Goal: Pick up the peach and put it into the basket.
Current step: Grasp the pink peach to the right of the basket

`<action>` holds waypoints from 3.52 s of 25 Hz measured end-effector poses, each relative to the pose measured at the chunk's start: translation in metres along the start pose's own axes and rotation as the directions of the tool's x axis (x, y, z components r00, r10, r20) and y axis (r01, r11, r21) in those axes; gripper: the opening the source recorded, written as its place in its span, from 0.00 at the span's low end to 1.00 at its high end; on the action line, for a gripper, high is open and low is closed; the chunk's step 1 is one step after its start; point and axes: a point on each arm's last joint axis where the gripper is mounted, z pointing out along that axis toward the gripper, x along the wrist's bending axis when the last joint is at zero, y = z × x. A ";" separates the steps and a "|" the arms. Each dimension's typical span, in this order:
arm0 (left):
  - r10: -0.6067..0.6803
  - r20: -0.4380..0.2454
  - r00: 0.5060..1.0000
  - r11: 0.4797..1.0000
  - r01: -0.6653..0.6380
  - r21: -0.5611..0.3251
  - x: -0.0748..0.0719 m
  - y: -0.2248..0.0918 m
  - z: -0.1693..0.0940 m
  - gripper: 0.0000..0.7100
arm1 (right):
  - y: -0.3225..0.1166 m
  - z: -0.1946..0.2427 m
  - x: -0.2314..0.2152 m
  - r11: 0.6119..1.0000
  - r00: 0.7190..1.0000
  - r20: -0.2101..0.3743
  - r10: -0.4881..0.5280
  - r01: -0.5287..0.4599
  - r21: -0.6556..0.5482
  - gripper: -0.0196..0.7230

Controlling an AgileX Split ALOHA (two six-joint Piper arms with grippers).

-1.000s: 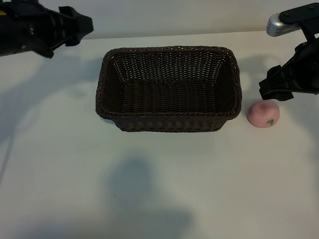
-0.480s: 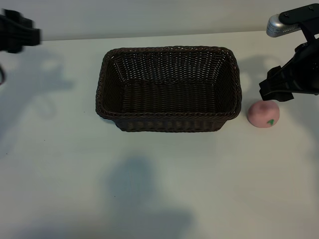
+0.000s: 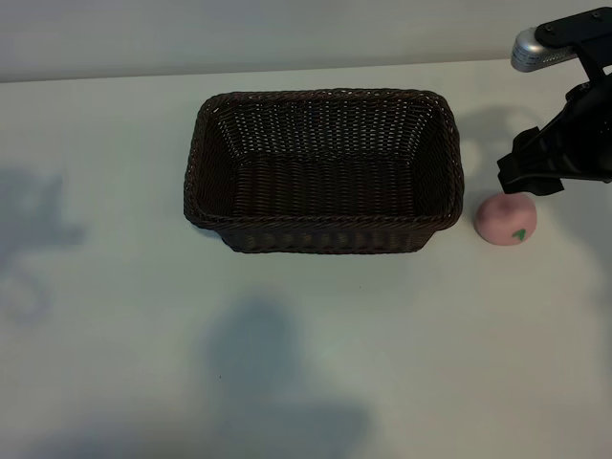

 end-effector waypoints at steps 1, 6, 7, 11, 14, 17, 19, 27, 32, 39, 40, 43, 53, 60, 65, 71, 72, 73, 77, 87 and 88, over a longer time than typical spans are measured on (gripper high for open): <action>-0.002 -0.001 1.000 1.000 0.002 -0.017 0.000 -0.005 -0.007 0.77 | 0.000 0.000 0.000 1.000 1.000 0.000 0.000 0.000 0.001 0.83; -0.024 -0.005 1.000 0.998 0.023 -0.060 0.002 -0.032 -0.043 0.77 | 0.000 0.000 0.000 1.000 1.000 0.000 0.000 0.000 0.002 0.83; -0.031 -0.004 1.000 0.998 0.030 -0.062 0.002 -0.038 -0.050 0.77 | 0.000 0.000 0.000 1.000 1.000 0.000 0.000 0.000 0.002 0.83; -0.074 0.003 0.997 0.997 0.074 0.000 0.002 -0.066 -0.072 0.77 | 0.000 0.000 0.000 1.000 1.000 0.000 -0.001 0.001 0.002 0.83; -0.111 0.027 0.993 0.992 0.109 0.057 -0.001 -0.085 -0.084 0.77 | 0.000 0.000 0.000 1.000 1.000 -0.001 -0.004 0.004 0.002 0.83; -0.122 0.061 0.991 0.989 0.117 0.086 -0.005 -0.102 -0.093 0.77 | 0.000 0.000 0.000 1.000 1.000 -0.001 -0.008 0.008 0.004 0.83; -0.119 0.086 0.989 0.990 0.111 0.092 -0.007 -0.112 -0.096 0.77 | 0.000 0.000 0.000 1.000 1.000 -0.001 -0.008 0.008 0.004 0.83; -0.117 0.106 0.987 0.974 0.094 0.207 -0.013 -0.150 -0.096 0.77 | 0.000 0.000 0.000 1.000 1.000 0.001 -0.010 0.010 0.002 0.83; -0.118 0.109 0.987 0.969 0.091 0.230 -0.015 -0.163 -0.091 0.76 | 0.001 0.000 -0.001 1.000 1.000 0.015 -0.020 0.020 -0.009 0.83; -0.119 0.110 0.987 0.971 0.092 0.222 -0.015 -0.163 -0.091 0.71 | 0.000 0.019 -0.009 0.999 0.998 0.064 -0.009 0.006 0.048 0.83; -0.119 0.110 0.987 0.971 0.092 0.222 -0.015 -0.163 -0.091 0.69 | -0.001 0.024 -0.011 0.998 0.997 0.071 -0.004 0.000 0.064 0.83; -0.116 0.111 0.987 0.971 0.090 0.222 -0.015 -0.163 -0.091 0.66 | -0.002 0.038 -0.014 0.995 0.997 0.078 0.010 -0.017 0.097 0.83; -0.113 0.112 0.987 0.971 0.086 0.222 -0.015 -0.163 -0.091 0.61 | -0.003 0.072 -0.021 0.990 0.996 0.089 0.028 -0.040 0.136 0.83; -0.113 0.112 0.987 0.971 0.086 0.222 -0.015 -0.163 -0.091 0.61 | -0.007 0.096 -0.026 0.983 0.995 0.092 0.041 -0.056 0.176 0.83; -0.113 0.112 0.987 0.971 0.086 0.222 -0.015 -0.163 -0.091 0.61 | -0.007 0.107 -0.028 0.983 0.994 0.097 0.045 -0.061 0.173 0.83; -0.113 0.112 0.987 0.971 0.086 0.222 -0.015 -0.163 -0.091 0.61 | -0.009 0.124 -0.031 0.983 0.994 0.103 0.049 -0.066 0.171 0.83; -0.113 0.112 0.987 0.971 0.086 0.222 -0.015 -0.163 -0.091 0.61 | -0.009 0.126 -0.032 0.983 0.993 0.104 0.049 -0.066 0.169 0.82; -0.113 0.112 0.987 0.971 0.086 0.222 -0.015 -0.163 -0.091 0.61 | -0.010 0.129 -0.032 0.984 0.993 0.105 0.050 -0.067 0.167 0.81; -0.113 0.112 0.987 0.971 0.086 0.222 -0.015 -0.163 -0.091 0.61 | -0.012 0.138 -0.034 0.980 0.991 0.110 0.071 -0.090 0.175 0.62; -0.114 0.112 0.987 0.971 0.087 0.222 -0.015 -0.163 -0.091 0.61 | -0.009 0.137 -0.035 0.977 0.984 0.125 0.123 -0.142 0.156 0.08; -0.114 0.112 0.987 0.971 0.087 0.222 -0.015 -0.163 -0.091 0.61 | -0.009 0.136 -0.035 0.978 0.985 0.125 0.121 -0.140 0.155 0.08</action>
